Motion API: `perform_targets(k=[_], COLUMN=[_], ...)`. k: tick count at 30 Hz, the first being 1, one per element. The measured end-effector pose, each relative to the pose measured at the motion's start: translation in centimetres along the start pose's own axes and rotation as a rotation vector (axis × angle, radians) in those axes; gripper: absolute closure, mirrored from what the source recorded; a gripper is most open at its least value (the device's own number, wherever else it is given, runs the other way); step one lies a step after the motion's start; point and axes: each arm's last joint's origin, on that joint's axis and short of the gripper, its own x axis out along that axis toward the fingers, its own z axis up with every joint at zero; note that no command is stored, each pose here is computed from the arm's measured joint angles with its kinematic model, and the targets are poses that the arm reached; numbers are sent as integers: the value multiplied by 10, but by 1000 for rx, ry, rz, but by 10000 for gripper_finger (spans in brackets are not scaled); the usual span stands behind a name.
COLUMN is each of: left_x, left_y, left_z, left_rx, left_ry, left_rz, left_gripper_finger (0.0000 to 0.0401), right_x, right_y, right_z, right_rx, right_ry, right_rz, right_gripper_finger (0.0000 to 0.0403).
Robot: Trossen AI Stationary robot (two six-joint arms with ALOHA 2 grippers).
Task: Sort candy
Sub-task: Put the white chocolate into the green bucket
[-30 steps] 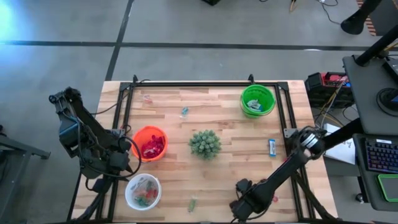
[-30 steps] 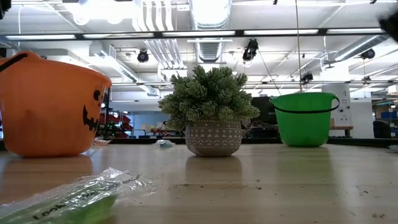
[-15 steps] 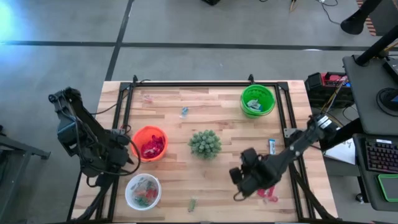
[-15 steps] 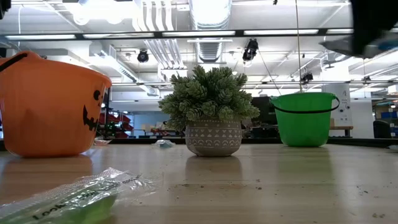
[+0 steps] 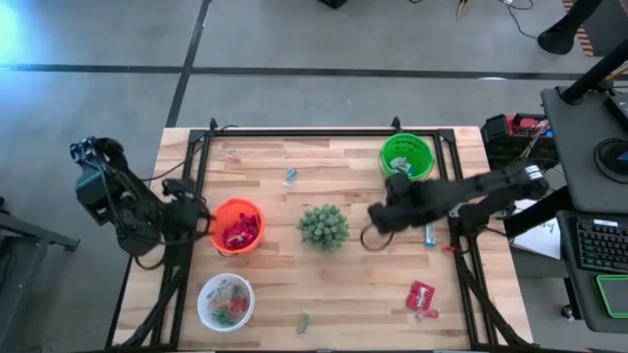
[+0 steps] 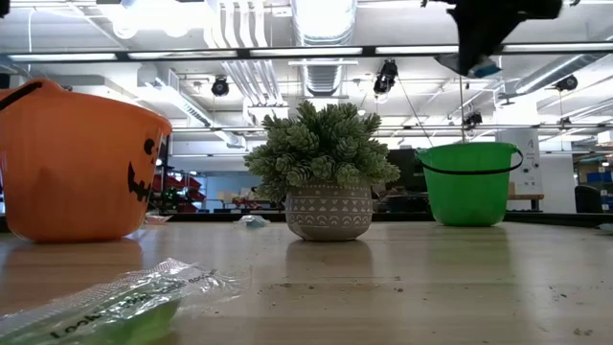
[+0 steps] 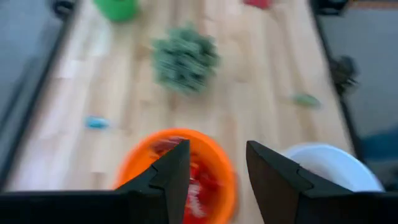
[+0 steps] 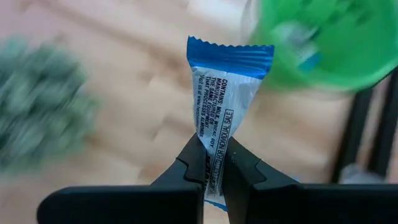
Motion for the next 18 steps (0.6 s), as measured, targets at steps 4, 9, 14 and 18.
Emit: perform_targets(k=[4, 9, 14, 18], left_x=[-8, -16, -23, -29], left_y=[15, 38, 60, 74], left_z=[4, 3, 1, -1], left_rx=[-18, -47, -73, -100], left_ry=[-40, -80, -132, -145], left_rz=[117, 284, 432, 543], left_gripper_finger=[262, 262, 262, 262], right_x=[2, 9, 24, 44], right_y=[-27, -65, -96, -112], right_z=[33, 68, 94, 112], right_rx=[-15, -3, -9, -22], right_ry=[-49, -64, -35, -3], right_rz=[-32, -95, -181, -189], right_gripper_finger=[385, 385, 385, 385])
